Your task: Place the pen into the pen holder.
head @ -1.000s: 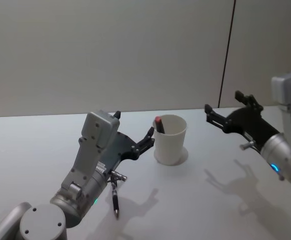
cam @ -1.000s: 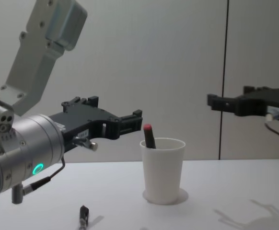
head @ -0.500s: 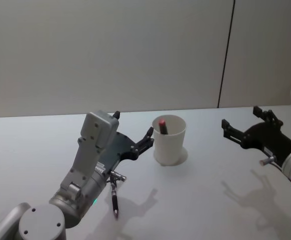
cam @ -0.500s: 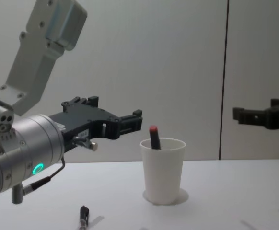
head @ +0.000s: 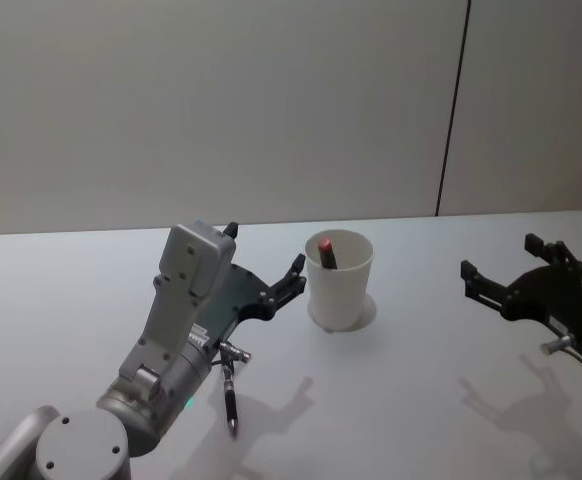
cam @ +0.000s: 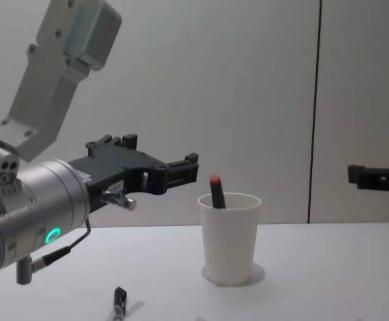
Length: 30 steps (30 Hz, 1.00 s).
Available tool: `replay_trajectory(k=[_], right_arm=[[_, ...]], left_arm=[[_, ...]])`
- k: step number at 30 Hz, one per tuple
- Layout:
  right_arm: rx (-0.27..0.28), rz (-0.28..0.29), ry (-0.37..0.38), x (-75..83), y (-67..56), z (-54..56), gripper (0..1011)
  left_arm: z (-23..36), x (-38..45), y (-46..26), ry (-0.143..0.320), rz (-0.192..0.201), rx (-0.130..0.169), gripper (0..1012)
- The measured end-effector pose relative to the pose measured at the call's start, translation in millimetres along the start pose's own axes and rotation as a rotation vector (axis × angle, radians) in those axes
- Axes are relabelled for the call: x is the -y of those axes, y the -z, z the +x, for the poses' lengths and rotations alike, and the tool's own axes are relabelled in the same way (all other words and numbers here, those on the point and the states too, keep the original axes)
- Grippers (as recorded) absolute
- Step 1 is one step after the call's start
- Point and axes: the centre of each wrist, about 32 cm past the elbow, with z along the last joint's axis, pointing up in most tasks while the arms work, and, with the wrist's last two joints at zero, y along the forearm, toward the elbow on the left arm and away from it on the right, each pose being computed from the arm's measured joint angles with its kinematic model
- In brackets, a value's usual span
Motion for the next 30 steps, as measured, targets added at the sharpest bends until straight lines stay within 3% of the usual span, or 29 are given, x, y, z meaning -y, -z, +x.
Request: replay_trajectory(k=[18, 30], right_arm=[[0.0, -0.024, 0.0, 11.9, 0.1, 0.7, 1001], [0.0, -0.029, 0.0, 14.1, 0.0, 0.6, 1001]], left_arm=[[-0.2, 0.2, -0.1, 0.0, 0.002, 0.002, 1000], [-0.4, 0.8, -2.3, -0.021, 0.056, -0.011, 1000]])
